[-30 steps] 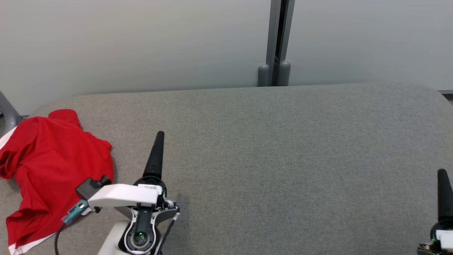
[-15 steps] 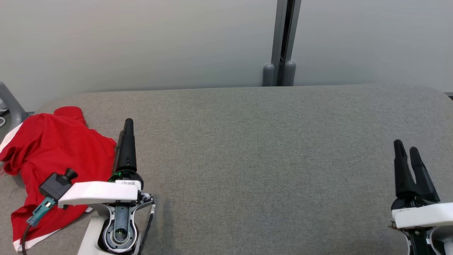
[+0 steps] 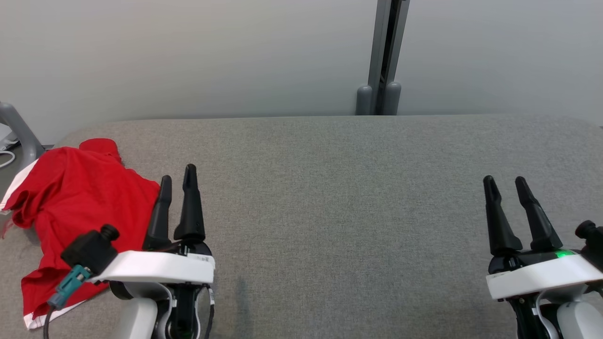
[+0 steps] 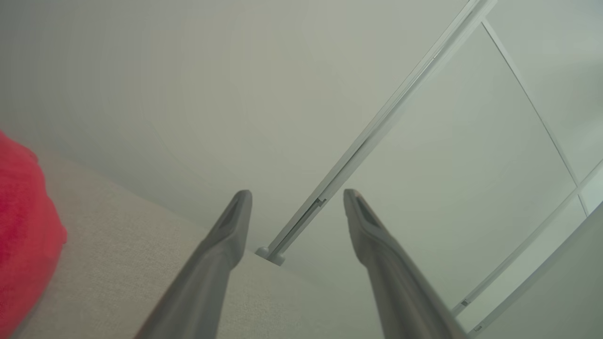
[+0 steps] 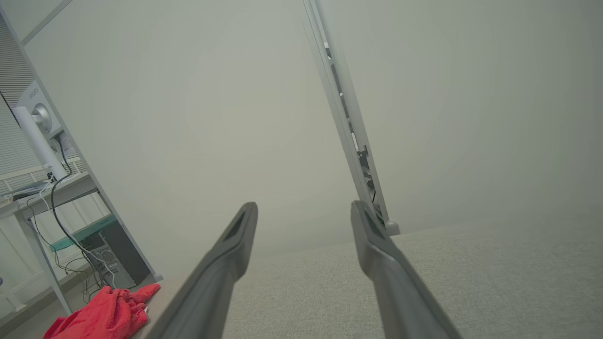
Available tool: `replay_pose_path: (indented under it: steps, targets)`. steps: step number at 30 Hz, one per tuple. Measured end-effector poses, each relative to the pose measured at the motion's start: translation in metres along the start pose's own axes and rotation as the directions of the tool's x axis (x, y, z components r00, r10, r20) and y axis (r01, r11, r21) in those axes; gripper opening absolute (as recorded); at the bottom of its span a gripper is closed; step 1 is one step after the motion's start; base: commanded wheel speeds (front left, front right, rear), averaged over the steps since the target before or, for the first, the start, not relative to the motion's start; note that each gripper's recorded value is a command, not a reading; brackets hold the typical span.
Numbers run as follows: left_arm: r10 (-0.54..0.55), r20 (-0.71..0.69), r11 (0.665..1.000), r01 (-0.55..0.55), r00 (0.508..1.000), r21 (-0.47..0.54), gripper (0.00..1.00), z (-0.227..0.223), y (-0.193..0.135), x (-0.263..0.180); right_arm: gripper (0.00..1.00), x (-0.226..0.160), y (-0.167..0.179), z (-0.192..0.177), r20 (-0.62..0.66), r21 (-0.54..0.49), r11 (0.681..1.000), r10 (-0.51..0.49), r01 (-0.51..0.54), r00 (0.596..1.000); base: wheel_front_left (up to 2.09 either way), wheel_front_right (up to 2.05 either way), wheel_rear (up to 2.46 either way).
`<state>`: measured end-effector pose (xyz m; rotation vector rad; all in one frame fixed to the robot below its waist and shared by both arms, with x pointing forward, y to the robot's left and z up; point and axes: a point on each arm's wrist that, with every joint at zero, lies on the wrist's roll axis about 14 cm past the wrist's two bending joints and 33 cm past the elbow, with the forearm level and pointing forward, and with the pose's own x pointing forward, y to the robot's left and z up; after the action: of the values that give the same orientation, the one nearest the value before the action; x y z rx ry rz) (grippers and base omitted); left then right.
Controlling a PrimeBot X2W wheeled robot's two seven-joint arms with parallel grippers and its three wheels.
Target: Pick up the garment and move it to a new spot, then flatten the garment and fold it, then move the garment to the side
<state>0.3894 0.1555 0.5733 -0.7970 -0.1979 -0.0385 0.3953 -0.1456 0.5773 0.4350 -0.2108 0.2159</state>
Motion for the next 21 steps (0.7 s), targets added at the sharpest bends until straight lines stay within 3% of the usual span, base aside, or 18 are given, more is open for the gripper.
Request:
replay_pose_path:
  steps: [7, 13, 21]
  targets:
    - [-0.011, -0.023, 0.989, 0.015, 1.0, 0.148, 1.0, -0.011, -0.005, -0.01, 1.0, 0.002, 0.009, -0.008, -0.019, -0.065, 0.997, 0.031, -0.032, 0.999, 0.0, 0.0, 0.0]
    - [0.023, -0.056, 0.976, -0.01, 0.998, 0.216, 1.0, -0.024, 0.005, -0.02, 1.0, 0.001, 0.012, -0.018, -0.042, -0.084, 0.996, 0.037, -0.04, 0.998, 0.0, 0.0, 0.0]
    - [0.06, -0.085, 0.921, -0.022, 0.995, 0.388, 1.0, -0.037, 0.019, -0.027, 1.0, -0.002, 0.013, -0.034, -0.081, -0.104, 0.994, 0.034, -0.042, 0.996, 0.0, 0.0, 0.0]
